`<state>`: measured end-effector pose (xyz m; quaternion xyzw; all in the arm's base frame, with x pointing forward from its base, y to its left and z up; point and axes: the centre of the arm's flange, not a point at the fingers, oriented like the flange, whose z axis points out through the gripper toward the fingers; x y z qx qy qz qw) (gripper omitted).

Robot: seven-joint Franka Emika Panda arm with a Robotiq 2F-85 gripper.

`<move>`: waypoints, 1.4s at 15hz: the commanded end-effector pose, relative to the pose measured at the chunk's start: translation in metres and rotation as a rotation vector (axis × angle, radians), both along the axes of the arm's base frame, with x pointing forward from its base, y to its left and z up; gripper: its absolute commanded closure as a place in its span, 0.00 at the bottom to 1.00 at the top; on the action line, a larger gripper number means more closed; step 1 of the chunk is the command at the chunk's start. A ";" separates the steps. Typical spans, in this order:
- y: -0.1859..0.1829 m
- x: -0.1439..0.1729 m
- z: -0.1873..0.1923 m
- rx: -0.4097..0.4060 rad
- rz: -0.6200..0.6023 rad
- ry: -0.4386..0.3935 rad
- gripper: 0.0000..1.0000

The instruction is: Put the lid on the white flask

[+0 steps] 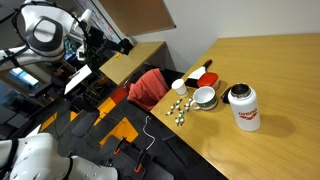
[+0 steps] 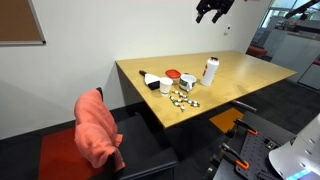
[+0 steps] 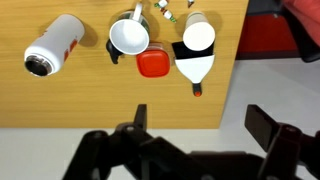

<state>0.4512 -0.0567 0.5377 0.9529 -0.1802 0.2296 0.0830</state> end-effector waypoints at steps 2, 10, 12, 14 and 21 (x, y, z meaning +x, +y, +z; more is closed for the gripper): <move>-0.085 0.058 -0.018 0.002 -0.104 0.039 0.00; -0.166 0.097 -0.127 0.010 -0.239 0.159 0.00; -0.174 0.100 -0.154 0.021 -0.273 0.187 0.00; -0.173 0.086 -0.151 0.031 -0.249 0.202 0.00; -0.191 0.117 -0.152 0.045 -0.295 0.190 0.00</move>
